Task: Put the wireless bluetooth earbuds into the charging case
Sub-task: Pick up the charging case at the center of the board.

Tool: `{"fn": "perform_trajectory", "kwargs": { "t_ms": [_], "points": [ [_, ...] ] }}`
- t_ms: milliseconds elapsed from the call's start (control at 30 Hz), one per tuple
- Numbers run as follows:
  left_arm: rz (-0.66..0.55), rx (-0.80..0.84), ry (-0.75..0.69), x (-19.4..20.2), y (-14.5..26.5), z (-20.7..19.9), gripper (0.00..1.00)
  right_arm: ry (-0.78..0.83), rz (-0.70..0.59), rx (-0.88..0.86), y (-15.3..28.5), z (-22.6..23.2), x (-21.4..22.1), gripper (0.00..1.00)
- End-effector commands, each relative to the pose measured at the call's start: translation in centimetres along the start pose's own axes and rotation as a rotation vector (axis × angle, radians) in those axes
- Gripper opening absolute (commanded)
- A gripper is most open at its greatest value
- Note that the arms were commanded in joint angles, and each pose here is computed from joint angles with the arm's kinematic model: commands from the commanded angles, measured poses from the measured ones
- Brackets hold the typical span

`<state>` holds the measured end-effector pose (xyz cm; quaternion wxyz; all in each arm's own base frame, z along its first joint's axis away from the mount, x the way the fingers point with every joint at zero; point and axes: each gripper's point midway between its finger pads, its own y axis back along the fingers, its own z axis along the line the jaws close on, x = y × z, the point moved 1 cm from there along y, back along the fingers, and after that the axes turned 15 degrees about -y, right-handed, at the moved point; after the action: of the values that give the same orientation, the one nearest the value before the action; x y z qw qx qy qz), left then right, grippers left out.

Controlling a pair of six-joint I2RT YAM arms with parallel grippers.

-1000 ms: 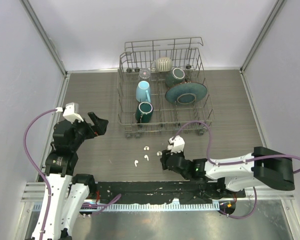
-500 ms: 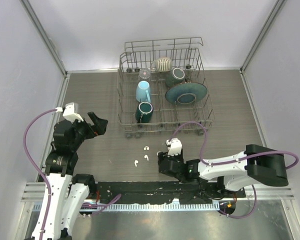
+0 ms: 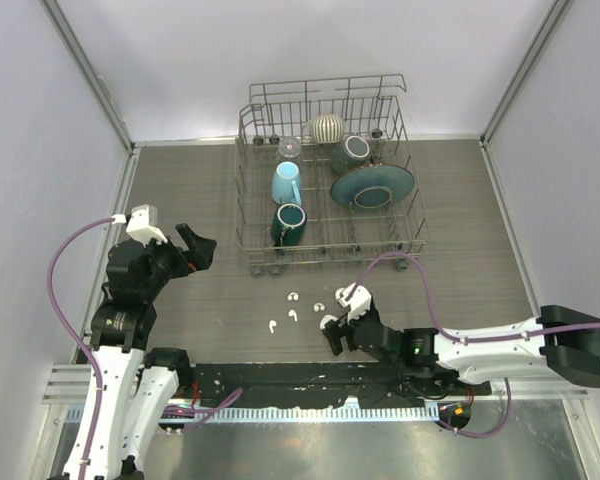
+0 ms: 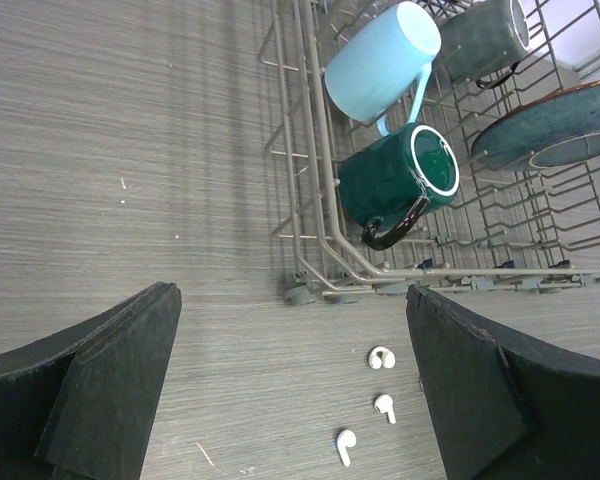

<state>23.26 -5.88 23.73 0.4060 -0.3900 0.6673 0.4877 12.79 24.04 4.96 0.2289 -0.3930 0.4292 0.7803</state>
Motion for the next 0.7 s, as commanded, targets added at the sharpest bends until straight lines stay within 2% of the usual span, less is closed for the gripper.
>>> {"fn": "perform_trajectory", "kwargs": {
  "t_ms": [0,133,300,467,667],
  "points": [
    [-0.035,0.031,-0.023,-0.7,0.0,-0.5,1.0,0.224,-0.159,-0.194,0.9,1.7,-2.8,0.86],
    [-0.039,0.036,-0.024,-0.7,0.1,-0.6,1.0,0.222,-0.217,-0.23,1.6,1.9,-3.9,0.91],
    [-0.054,0.046,-0.026,-0.9,0.1,-0.7,1.0,0.24,-0.164,-0.35,1.8,3.4,-2.5,0.92],
    [-0.064,0.033,-0.03,-0.9,0.2,-0.5,1.0,0.281,-0.064,-0.332,0.8,3.1,-0.1,0.9],
    [-0.096,0.041,-0.033,-1.1,0.5,-0.6,1.0,0.285,-0.086,-0.277,0.1,2.4,-0.4,0.9]
  ]
}}
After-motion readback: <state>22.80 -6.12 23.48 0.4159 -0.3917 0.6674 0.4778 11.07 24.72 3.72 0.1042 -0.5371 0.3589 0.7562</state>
